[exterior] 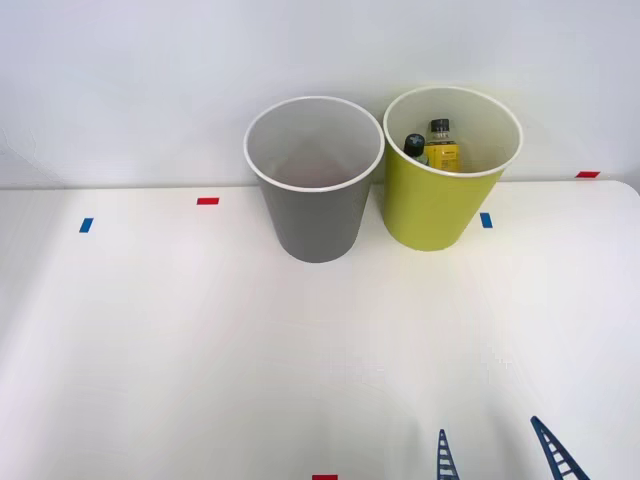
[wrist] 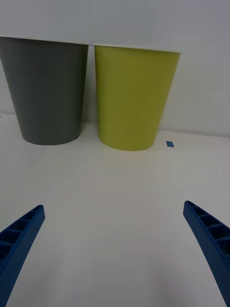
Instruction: Put cans in the gray bin, plastic bottles in the light green bin
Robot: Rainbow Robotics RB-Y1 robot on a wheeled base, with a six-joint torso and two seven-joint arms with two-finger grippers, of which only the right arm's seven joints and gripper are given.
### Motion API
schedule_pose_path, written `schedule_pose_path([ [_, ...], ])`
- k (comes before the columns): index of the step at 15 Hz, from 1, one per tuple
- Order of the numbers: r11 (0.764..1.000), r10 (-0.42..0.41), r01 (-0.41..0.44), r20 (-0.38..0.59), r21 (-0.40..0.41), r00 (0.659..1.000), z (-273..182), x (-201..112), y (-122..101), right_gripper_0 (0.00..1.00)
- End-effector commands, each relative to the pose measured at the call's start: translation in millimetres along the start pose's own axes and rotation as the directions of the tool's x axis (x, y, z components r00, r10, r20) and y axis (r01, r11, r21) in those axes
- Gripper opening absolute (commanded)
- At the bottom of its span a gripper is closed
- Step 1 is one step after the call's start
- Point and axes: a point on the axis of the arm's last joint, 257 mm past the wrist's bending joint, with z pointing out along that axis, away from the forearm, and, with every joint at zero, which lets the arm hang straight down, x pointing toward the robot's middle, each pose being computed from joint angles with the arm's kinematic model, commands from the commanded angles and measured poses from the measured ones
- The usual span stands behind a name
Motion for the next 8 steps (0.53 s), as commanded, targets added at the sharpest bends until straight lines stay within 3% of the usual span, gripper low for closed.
schedule_pose_path([
  [1, 1.0, 0.0, 0.0, 0.0, 0.0, 1.0, 0.0, 0.0, 0.0, 1.0],
  [8, 1.0, 0.0, 0.0, 0.0, 0.0, 1.0, 0.0, 0.0, 0.0, 1.0],
])
